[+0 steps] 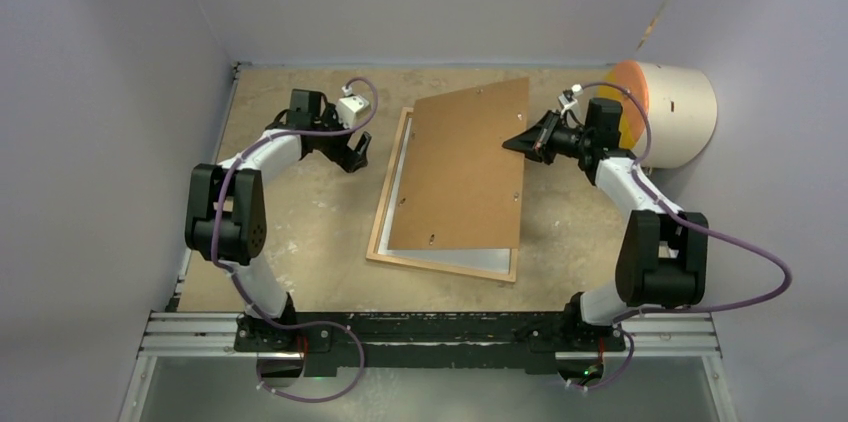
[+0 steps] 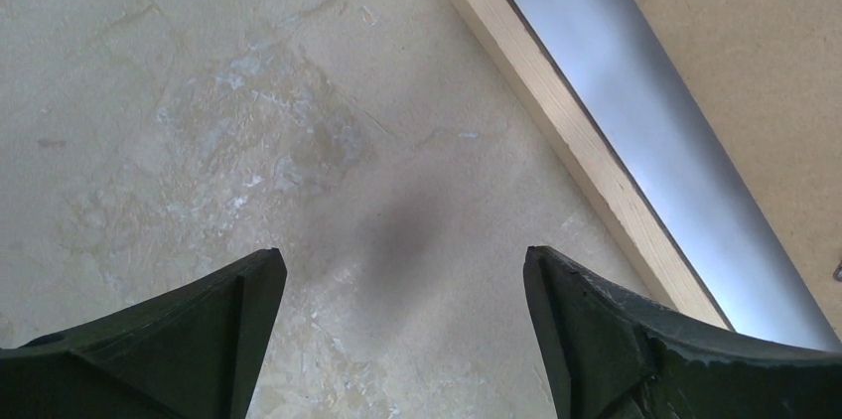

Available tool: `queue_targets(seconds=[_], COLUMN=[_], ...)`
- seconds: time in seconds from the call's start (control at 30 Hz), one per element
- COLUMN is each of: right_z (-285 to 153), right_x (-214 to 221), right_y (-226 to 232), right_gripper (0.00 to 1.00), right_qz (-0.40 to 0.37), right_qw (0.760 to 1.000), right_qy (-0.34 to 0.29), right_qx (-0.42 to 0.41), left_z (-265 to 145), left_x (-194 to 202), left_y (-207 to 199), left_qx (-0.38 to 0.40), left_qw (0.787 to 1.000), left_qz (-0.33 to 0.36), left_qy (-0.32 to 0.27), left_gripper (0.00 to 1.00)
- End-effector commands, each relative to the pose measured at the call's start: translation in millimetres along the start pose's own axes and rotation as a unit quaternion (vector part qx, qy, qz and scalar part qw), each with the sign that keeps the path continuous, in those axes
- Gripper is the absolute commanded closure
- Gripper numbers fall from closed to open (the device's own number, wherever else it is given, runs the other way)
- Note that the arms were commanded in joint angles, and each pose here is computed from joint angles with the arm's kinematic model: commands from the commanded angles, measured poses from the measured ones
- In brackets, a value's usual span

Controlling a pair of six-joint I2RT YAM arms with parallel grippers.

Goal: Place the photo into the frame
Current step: Turn over the photo frame item on the photo frame.

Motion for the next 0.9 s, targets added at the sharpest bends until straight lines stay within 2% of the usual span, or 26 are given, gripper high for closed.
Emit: queue_targets(seconds=[0.0,0.87], right_z=[2.0,22.5], right_x=[-7.9,13.8], right_y=[6.9,-21.2], right_gripper=[1.00,1.00], right_qz=[-0.011,0.028], right_qw=[0.999,0.998], right_qy=[-0.010,0.025], right_qx=[-0.047,-0.058], left_z=[-13.6,-16.9], left_x=[-2.8,8.7], left_y=[0.8,3.1], left_qx=[-0.021,-0.046], left_qw=[0.999,0.998], left_qz=[0.026,0.052], left_qy=[-0.005,0.005], left_gripper=[0.04,0.04])
Point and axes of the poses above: each gripper's point midway between its finger pads, its own z axis out along the fingers, its own y axis along the line the jaws close on, x = y × z, the point moved 8 cm from there along -z, back along the fingers, and after that the axes turned 7 degrees about -z, right-handed, at the moved point
